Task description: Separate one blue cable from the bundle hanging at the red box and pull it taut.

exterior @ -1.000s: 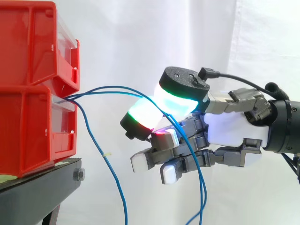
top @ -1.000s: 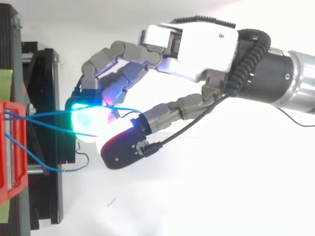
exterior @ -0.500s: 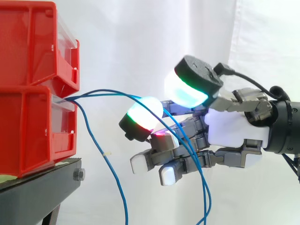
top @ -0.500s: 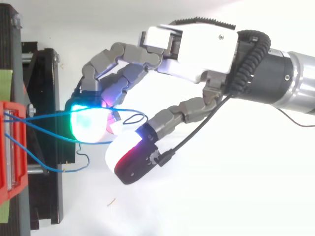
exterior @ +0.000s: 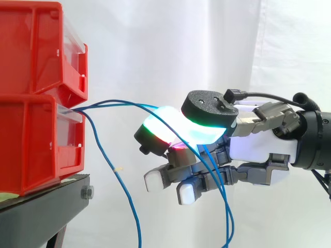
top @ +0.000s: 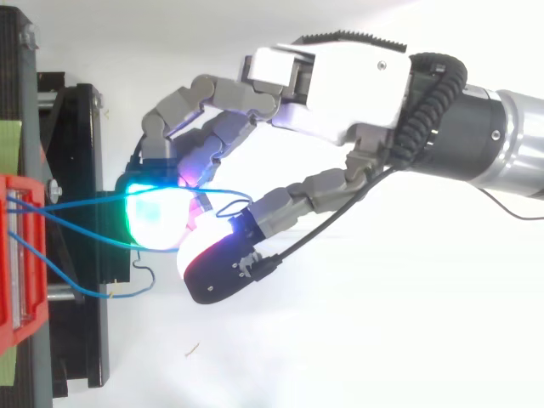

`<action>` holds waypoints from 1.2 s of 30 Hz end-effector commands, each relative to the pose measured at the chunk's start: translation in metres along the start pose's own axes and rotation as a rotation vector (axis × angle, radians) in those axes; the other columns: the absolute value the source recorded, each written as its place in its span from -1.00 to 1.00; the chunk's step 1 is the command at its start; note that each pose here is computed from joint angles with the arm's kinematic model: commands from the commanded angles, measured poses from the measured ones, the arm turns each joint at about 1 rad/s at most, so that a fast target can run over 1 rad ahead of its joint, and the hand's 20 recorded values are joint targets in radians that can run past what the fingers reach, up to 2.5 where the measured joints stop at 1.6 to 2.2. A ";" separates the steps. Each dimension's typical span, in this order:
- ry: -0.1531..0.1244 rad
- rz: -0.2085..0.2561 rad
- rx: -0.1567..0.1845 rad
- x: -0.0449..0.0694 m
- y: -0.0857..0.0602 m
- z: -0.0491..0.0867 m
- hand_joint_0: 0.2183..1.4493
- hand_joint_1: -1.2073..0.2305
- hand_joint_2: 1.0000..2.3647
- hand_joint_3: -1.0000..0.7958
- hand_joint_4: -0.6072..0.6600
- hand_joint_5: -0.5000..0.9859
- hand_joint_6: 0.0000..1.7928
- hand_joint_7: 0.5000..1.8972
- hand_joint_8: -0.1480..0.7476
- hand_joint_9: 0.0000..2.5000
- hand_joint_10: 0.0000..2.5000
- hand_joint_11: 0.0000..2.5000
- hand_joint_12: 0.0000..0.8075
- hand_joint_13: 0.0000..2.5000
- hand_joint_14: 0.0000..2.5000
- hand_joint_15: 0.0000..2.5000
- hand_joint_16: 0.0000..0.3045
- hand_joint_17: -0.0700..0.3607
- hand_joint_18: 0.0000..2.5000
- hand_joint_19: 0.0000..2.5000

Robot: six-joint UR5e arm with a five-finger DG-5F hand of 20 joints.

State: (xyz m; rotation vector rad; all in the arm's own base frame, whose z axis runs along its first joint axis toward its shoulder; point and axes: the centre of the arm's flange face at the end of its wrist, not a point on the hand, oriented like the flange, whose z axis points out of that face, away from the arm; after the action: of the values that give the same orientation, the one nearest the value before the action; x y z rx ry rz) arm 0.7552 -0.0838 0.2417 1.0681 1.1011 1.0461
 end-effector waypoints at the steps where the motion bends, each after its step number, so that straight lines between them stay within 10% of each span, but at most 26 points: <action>1: 0.000 -0.001 -0.001 0.000 0.000 0.000 -0.01 -0.65 -1.00 -0.44 0.10 -0.58 0.04 -0.43 0.07 -0.27 -0.99 0.07 -0.09 -0.45 -0.99 -0.58 -0.68 -0.17 -0.41 -0.47; 14: 0.000 -0.002 -0.001 0.000 0.000 0.000 -0.59 -0.89 -1.00 -0.44 0.10 -0.59 0.02 -0.46 0.08 -0.34 -0.99 0.04 -0.06 -0.51 -0.99 -0.60 -0.62 -0.07 -0.49 -0.59; 21: 0.001 -0.002 0.001 0.001 0.000 0.000 -0.62 -0.29 -1.00 -0.44 0.15 -0.56 -0.03 -0.50 0.11 -0.10 -0.97 0.16 -0.01 -0.29 -0.98 -0.45 -0.63 -0.08 -0.36 -0.47; 27: -0.001 -0.001 0.003 0.003 0.000 0.000 -0.62 -0.23 -1.00 -0.44 0.21 -0.61 -0.04 -0.57 0.14 -0.29 -0.28 0.00 0.06 -0.19 -0.98 -0.16 -0.64 -0.10 -0.30 -0.34; 36: 0.000 -0.001 0.004 0.005 0.000 0.000 -0.61 -0.29 -1.00 -0.44 0.29 -0.63 -0.05 -0.60 0.18 -0.42 -0.01 -0.09 0.06 -0.14 -1.00 0.10 -0.66 -0.13 -0.27 -0.18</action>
State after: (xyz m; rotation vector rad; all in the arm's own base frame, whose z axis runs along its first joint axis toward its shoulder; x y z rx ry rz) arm 0.7551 -0.0796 0.2410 1.0718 1.1036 1.0421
